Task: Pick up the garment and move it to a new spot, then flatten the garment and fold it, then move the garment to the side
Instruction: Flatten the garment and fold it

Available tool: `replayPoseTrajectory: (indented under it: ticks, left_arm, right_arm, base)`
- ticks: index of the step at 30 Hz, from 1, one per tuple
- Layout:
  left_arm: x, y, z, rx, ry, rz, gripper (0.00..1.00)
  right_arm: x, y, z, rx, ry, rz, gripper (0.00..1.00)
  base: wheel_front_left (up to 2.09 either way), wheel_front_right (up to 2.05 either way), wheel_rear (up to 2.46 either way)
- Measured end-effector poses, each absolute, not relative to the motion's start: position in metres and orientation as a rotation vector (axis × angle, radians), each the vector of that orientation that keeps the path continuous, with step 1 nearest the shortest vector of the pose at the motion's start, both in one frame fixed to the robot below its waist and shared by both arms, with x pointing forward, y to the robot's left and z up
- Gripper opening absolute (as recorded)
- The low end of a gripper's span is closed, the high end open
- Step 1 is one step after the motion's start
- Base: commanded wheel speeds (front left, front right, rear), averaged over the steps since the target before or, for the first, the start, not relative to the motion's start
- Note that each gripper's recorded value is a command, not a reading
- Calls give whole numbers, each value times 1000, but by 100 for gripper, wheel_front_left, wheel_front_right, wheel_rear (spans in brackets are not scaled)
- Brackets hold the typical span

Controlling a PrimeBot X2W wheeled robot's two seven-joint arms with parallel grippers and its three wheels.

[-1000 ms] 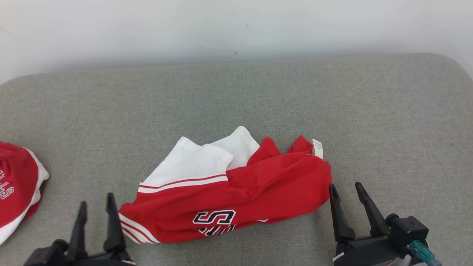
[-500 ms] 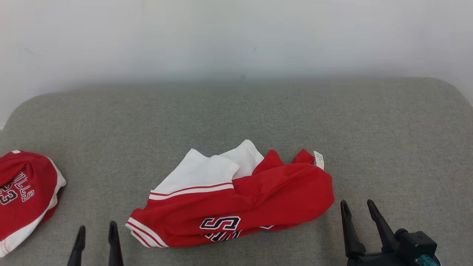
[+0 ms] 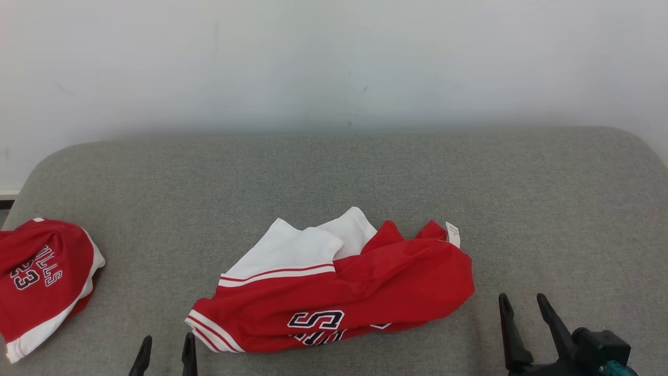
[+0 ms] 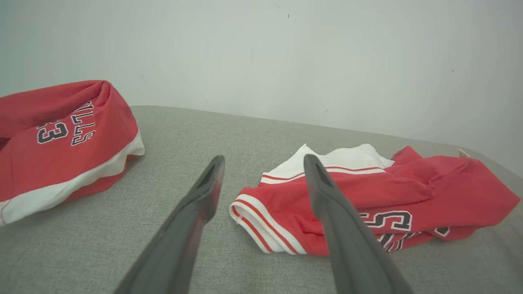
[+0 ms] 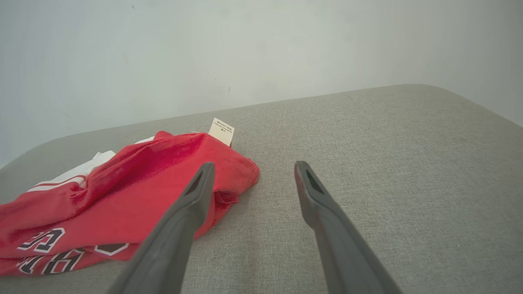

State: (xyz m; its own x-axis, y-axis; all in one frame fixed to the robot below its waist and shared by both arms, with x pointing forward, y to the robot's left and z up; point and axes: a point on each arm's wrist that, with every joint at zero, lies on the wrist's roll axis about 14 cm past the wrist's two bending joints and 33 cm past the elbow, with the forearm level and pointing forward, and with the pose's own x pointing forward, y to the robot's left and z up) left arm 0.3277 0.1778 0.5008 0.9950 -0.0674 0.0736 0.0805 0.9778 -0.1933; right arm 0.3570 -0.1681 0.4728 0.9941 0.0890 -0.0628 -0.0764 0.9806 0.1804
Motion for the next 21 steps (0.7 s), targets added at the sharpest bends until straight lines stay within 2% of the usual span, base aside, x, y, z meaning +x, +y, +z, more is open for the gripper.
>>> replayPoseTrajectory:
  ticks: [6, 12, 21]
  left_arm:
    - [327, 175, 500, -203, -63, -82, 100]
    - [328, 175, 498, -220, -56, -76, 100]
    - [341, 175, 493, -224, -40, -72, 100]
  right_arm:
    - [378, -180, 481, 145, 122, 73, 100]
    - [403, -194, 467, 115, 306, 42, 100]
    - [442, -188, 449, 73, 486, 66, 100]
  base:
    - [0, 0, 0]
    - [0, 0, 0]
    - [0, 0, 0]
